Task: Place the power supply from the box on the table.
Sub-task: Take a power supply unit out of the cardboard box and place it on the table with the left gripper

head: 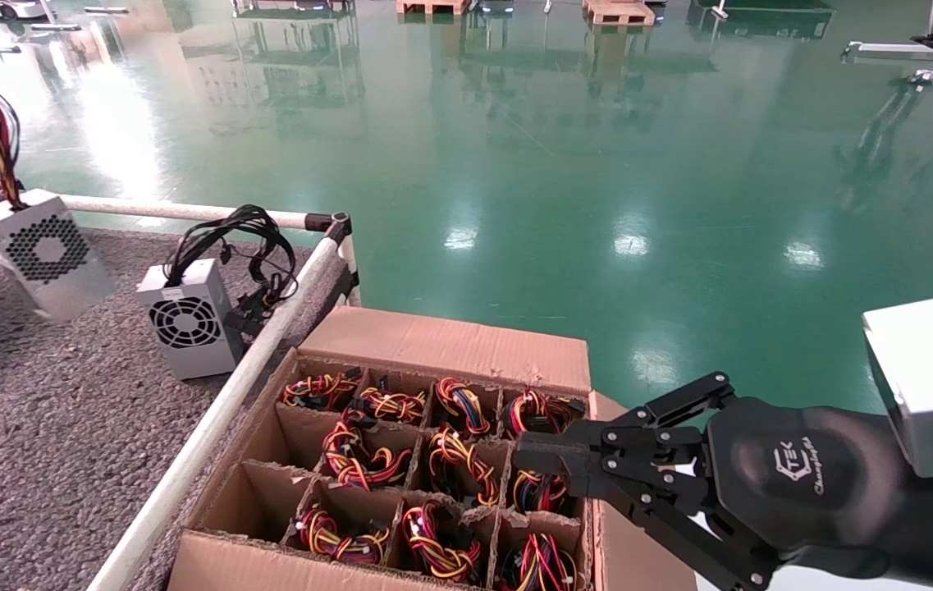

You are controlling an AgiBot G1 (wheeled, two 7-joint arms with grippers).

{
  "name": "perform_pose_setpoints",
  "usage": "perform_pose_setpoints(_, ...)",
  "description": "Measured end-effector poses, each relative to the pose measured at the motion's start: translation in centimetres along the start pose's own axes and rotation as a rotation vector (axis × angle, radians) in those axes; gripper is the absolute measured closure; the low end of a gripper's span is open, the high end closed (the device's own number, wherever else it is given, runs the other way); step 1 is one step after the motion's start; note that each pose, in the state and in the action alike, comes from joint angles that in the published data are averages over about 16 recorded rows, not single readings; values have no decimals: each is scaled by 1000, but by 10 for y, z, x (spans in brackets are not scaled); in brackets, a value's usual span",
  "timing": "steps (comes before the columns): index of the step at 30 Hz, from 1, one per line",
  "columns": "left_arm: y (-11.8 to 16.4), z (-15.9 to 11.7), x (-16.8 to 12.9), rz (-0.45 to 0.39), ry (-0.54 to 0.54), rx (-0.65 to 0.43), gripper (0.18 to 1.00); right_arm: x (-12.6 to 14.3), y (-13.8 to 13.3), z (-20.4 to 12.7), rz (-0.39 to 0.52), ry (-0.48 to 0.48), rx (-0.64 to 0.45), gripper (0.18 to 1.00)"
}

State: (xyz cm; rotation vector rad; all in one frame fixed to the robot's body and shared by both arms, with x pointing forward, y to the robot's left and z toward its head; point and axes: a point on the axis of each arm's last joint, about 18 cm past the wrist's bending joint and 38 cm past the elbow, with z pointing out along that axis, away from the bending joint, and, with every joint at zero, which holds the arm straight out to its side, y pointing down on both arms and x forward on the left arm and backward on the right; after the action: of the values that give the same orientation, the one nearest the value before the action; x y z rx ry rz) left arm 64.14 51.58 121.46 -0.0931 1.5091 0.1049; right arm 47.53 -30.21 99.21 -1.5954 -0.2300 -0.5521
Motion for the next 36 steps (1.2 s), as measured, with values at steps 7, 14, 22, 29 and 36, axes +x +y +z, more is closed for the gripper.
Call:
perform_pose_setpoints(7,-7,6,12,5,33,17,942,0,0,0,0,0,0,995)
perform_pose_setpoints(14,-11,11,24,10,61,27,942,0,0,0,0,0,0,995)
perform_pose_setpoints(22,-16,17,38,12,91,40,942,0,0,0,0,0,0,995)
perform_pose_setpoints(29,-22,21,47,13,110,56,942,0,0,0,0,0,0,995)
perform_pose_setpoints(36,-28,23,51,14,122,75,942,0,0,0,0,0,0,995)
